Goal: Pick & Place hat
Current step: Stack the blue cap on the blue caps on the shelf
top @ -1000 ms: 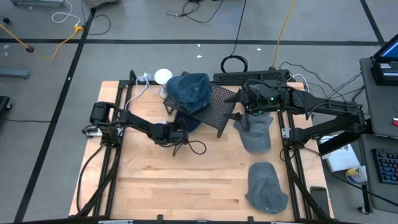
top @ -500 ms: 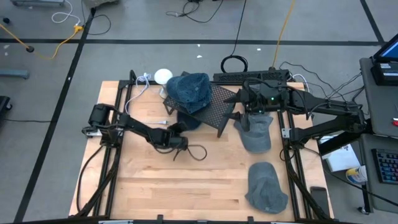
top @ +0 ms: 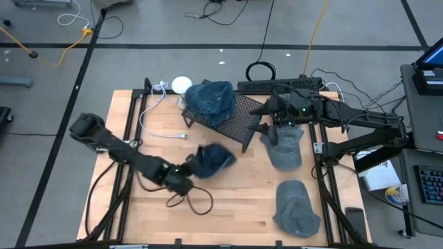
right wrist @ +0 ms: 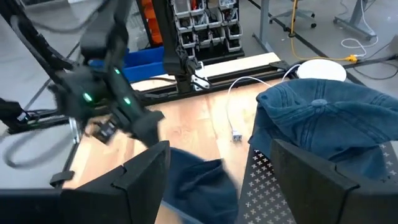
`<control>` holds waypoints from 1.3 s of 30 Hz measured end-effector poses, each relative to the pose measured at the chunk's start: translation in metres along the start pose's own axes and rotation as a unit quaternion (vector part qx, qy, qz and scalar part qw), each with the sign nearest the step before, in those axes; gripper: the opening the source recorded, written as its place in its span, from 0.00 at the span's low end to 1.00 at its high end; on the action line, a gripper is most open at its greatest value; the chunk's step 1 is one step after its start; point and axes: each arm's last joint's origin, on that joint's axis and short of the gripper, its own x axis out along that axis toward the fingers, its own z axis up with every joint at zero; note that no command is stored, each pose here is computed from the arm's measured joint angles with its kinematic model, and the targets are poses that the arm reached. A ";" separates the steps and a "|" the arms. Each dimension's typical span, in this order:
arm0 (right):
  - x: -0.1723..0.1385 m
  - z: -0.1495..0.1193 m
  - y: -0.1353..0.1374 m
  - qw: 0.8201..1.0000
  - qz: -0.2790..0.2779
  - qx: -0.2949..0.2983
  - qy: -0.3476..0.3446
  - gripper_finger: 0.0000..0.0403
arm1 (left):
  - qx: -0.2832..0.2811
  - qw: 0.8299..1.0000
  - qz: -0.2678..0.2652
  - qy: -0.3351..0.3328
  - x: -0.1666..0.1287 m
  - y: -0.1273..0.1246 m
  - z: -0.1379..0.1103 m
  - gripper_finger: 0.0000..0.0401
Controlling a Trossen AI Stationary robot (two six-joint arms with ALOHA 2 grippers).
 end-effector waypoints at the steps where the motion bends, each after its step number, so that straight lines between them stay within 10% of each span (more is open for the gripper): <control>1: 0.000 0.000 0.000 1.000 0.001 0.002 -0.001 0.67 | -0.024 0.999 -0.009 -0.024 -0.012 0.002 0.003 0.02; 10: -0.005 0.003 0.003 0.998 0.035 0.050 -0.010 0.66 | -0.271 0.933 -0.073 -0.226 -0.103 0.039 0.011 0.02; 18: -0.036 0.015 0.011 0.985 0.052 0.146 -0.078 0.64 | -0.426 0.812 -0.042 -0.396 -0.169 0.070 -0.008 0.02; 29: -0.087 0.021 0.026 0.982 0.058 -0.076 -0.164 0.63 | -0.605 0.595 -0.017 -0.528 -0.210 0.111 -0.050 0.02; 39: -0.104 0.024 0.025 0.937 0.027 -0.292 -0.187 0.63 | -0.672 0.470 0.007 -0.573 -0.213 0.144 -0.081 0.02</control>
